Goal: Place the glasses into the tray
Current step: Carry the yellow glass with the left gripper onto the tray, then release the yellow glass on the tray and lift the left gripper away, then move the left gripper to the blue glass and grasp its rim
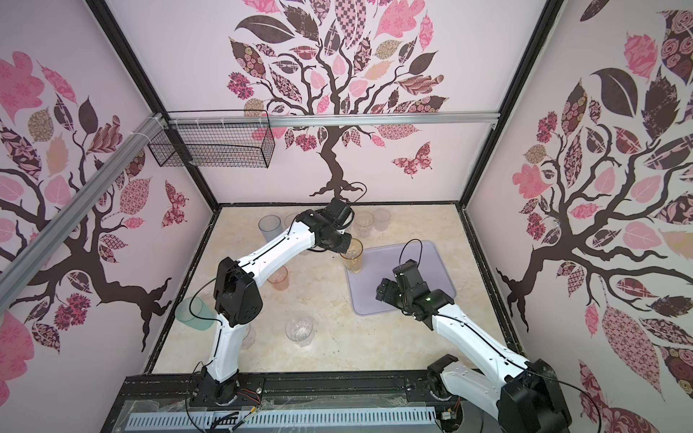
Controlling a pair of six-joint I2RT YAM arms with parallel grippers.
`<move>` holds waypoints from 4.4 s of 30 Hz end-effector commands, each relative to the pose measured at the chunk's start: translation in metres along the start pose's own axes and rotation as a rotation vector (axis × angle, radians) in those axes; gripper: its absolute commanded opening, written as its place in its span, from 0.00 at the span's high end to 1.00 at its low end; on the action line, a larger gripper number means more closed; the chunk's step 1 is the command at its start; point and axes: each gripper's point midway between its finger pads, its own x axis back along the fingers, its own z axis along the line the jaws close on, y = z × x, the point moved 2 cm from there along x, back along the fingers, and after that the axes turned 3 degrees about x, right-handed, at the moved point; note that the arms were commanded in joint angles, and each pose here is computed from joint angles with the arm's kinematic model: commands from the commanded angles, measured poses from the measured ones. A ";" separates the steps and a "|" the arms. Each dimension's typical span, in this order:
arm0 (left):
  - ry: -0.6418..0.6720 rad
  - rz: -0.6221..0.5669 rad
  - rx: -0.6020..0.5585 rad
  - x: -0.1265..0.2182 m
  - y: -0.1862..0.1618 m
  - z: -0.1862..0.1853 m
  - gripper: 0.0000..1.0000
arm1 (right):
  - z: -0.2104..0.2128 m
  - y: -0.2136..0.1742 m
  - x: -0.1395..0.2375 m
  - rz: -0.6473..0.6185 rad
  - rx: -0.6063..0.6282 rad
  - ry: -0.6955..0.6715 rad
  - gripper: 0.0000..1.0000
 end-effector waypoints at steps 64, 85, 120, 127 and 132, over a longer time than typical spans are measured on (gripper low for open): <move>-0.040 -0.231 0.053 0.111 0.036 0.028 0.52 | 0.071 -0.091 -0.064 0.273 0.148 -0.008 0.13; -0.033 -0.435 0.150 0.183 0.005 0.077 0.42 | 0.077 -0.045 -0.021 0.071 0.212 -0.012 0.10; 0.124 -0.462 0.458 0.207 -0.042 0.217 0.36 | 0.092 -0.004 -0.002 -0.002 0.240 0.038 0.09; 0.118 -0.461 0.620 0.197 -0.065 0.260 0.37 | 0.105 0.024 0.021 -0.064 0.330 0.017 0.08; 0.048 -0.408 0.673 0.163 -0.049 0.273 0.45 | 0.107 0.020 0.015 -0.041 0.330 0.027 0.09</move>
